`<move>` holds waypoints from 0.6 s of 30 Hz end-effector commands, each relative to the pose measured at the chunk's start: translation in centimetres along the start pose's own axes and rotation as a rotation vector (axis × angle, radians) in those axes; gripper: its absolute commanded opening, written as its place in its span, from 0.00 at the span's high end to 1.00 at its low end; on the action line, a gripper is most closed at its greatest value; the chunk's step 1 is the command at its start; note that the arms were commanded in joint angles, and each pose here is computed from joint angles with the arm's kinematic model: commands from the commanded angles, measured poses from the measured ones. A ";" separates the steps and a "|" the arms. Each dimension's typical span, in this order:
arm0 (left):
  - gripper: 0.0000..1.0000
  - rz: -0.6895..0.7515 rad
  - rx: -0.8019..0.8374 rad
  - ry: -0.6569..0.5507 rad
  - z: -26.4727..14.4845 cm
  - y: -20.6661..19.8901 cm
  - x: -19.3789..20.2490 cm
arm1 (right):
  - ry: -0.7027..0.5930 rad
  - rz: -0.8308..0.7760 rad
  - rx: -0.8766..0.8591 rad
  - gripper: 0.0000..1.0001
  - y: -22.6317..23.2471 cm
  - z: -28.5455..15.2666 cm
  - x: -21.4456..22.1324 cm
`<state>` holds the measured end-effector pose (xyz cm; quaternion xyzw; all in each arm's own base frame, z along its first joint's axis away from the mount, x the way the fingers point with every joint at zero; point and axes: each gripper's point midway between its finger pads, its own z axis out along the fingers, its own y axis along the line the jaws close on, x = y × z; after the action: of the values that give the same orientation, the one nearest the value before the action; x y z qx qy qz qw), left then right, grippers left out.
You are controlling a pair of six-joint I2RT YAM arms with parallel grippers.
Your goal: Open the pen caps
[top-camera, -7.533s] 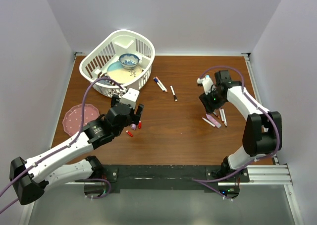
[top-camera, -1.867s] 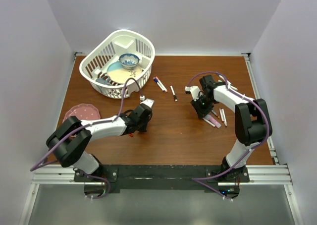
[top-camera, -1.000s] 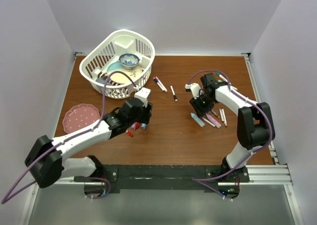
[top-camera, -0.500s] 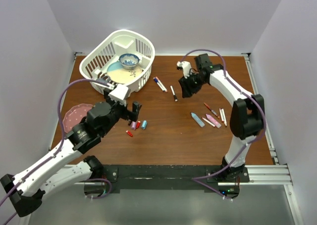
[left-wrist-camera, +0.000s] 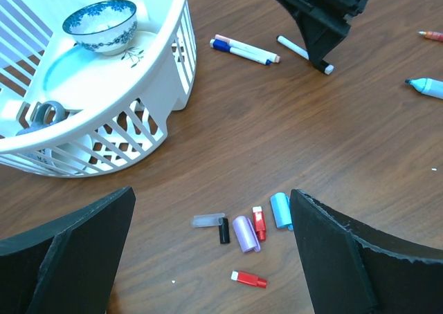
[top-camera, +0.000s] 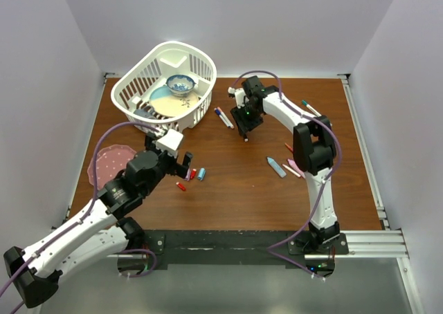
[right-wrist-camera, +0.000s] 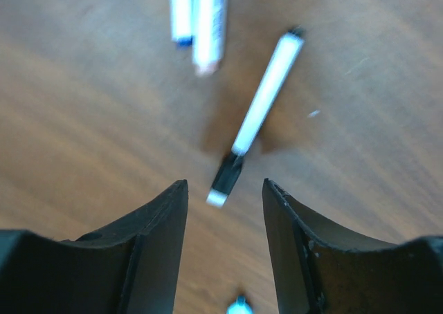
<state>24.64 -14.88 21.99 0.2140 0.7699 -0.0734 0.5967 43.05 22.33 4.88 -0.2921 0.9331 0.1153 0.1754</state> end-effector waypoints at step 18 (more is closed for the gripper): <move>0.00 -0.032 0.019 -0.107 -0.3 0.7 -2.4 | 0.008 0.065 0.323 0.97 -3.8 2.2 -1.1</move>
<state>24.96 -14.20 23.10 0.1985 0.7603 -0.0823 0.6130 46.51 21.72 2.40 -0.2443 0.9486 -0.0059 0.2009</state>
